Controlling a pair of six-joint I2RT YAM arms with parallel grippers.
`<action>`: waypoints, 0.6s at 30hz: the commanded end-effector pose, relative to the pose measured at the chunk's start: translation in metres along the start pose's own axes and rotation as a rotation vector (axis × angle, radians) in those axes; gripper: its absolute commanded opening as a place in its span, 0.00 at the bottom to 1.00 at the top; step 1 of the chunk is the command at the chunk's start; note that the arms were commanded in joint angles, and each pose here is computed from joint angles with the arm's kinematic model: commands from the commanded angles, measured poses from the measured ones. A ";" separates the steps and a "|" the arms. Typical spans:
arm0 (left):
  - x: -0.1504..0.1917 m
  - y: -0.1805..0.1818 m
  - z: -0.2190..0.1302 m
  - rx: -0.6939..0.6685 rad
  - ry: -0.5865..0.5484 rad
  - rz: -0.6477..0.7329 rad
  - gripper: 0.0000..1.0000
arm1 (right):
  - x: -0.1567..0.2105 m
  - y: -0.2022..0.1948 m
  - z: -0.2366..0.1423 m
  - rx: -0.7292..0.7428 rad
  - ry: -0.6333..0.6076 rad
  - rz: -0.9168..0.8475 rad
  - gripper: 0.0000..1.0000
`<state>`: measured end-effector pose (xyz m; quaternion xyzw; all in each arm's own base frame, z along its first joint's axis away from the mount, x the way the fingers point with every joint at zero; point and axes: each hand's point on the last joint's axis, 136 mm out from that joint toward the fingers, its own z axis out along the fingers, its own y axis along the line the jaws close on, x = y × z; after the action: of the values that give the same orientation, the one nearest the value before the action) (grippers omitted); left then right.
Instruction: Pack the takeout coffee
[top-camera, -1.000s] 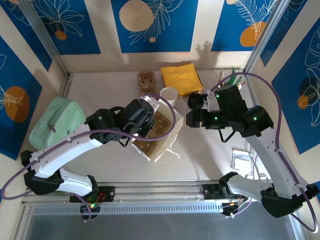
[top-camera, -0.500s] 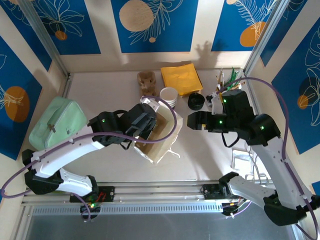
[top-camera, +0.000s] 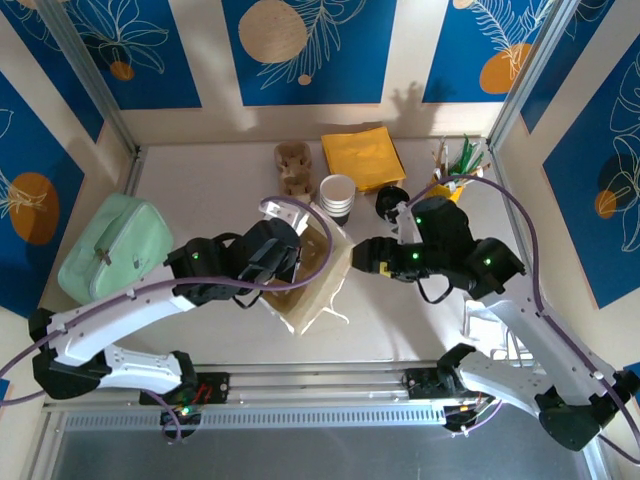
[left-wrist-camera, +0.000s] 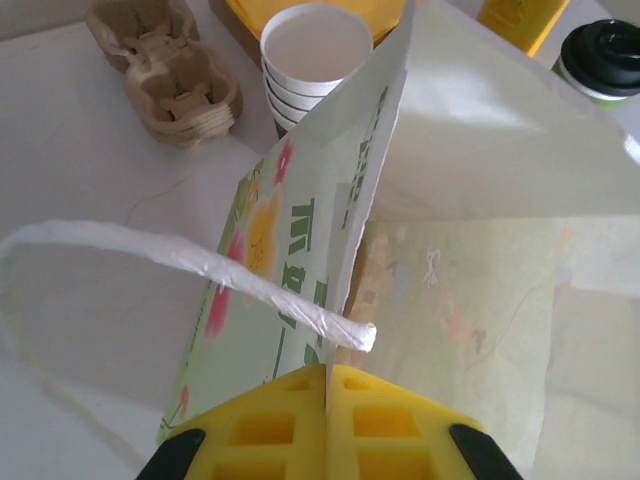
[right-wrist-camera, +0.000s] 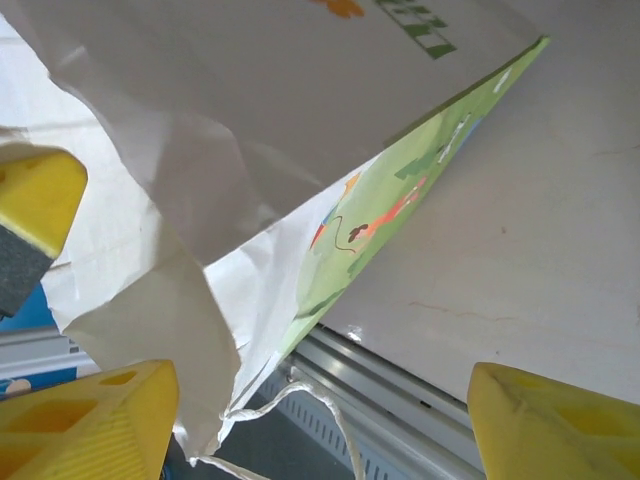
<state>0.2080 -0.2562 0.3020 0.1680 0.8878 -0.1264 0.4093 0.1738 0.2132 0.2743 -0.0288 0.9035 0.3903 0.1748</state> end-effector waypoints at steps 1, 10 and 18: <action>-0.006 -0.005 -0.005 0.026 -0.043 -0.052 0.00 | -0.003 0.010 0.003 -0.019 -0.033 0.004 0.77; -0.005 -0.012 -0.015 0.013 -0.081 -0.032 0.00 | 0.010 -0.002 0.017 0.064 -0.009 -0.011 0.76; 0.005 -0.013 -0.023 0.017 -0.127 -0.030 0.00 | 0.023 -0.025 0.018 0.131 -0.004 -0.004 0.68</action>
<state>0.1827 -0.2661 0.3035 0.1748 0.8715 -0.1400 0.4363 0.1674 0.2197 0.2460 -0.0271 0.9203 0.3461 0.1800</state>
